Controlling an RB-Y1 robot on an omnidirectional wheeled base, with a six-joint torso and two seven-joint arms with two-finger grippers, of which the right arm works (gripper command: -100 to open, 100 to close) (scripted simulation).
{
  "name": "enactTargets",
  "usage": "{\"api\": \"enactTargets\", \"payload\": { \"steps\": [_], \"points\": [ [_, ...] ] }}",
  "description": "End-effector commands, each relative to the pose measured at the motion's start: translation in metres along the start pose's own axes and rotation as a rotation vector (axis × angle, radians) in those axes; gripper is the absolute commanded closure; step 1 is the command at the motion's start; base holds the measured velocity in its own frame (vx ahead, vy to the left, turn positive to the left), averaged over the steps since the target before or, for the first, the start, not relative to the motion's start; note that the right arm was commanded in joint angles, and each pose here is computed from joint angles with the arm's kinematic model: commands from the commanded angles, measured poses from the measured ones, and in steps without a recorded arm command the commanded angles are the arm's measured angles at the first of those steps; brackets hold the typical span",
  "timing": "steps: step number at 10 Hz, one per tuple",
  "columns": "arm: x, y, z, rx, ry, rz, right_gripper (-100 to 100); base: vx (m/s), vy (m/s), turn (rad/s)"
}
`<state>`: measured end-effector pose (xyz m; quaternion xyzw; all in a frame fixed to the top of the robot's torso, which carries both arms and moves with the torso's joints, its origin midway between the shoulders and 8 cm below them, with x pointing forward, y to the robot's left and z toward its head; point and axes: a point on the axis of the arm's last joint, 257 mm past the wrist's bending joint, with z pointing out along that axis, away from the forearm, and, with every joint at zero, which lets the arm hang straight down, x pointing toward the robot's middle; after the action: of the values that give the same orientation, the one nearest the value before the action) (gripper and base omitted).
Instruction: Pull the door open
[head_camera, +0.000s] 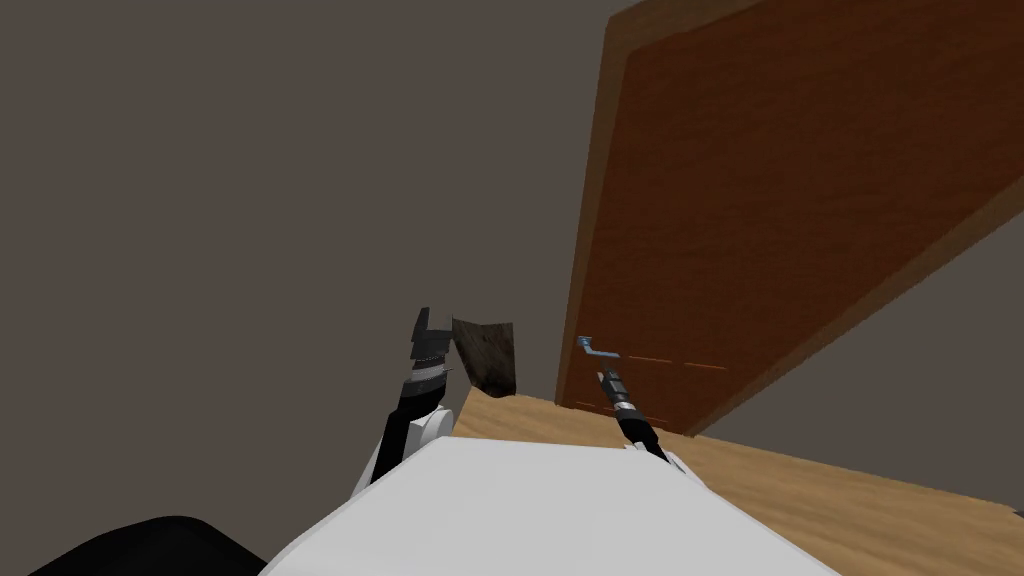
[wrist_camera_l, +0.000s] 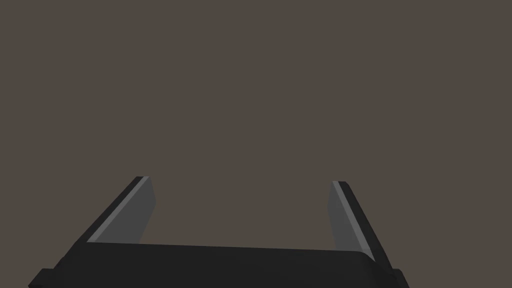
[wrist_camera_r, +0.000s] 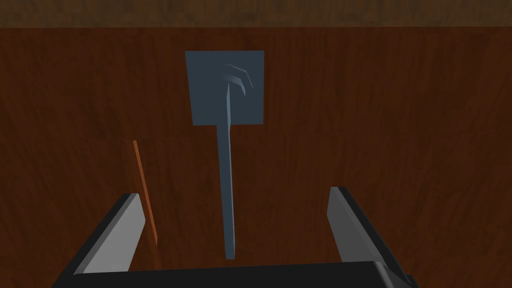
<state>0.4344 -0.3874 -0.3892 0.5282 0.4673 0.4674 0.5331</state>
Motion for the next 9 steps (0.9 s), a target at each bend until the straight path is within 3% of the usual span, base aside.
{"api": "enactTargets", "payload": {
  "steps": [1, 5, 7, 9],
  "points": [
    [-0.024, -0.002, -0.0040, 0.001, -0.063, -0.002, -100, 0.087, -0.051, 0.388],
    [-0.049, -0.003, -0.0062, 0.002, -0.130, -0.001, -100, 0.058, -0.033, 0.150],
    [-0.067, -0.003, -0.0087, 0.003, -0.180, 0.001, -100, 0.043, -0.046, 0.282],
    [-0.067, -0.003, -0.0087, 0.003, -0.180, 0.001, -100, 0.033, -0.035, 0.027]
  ]
}}
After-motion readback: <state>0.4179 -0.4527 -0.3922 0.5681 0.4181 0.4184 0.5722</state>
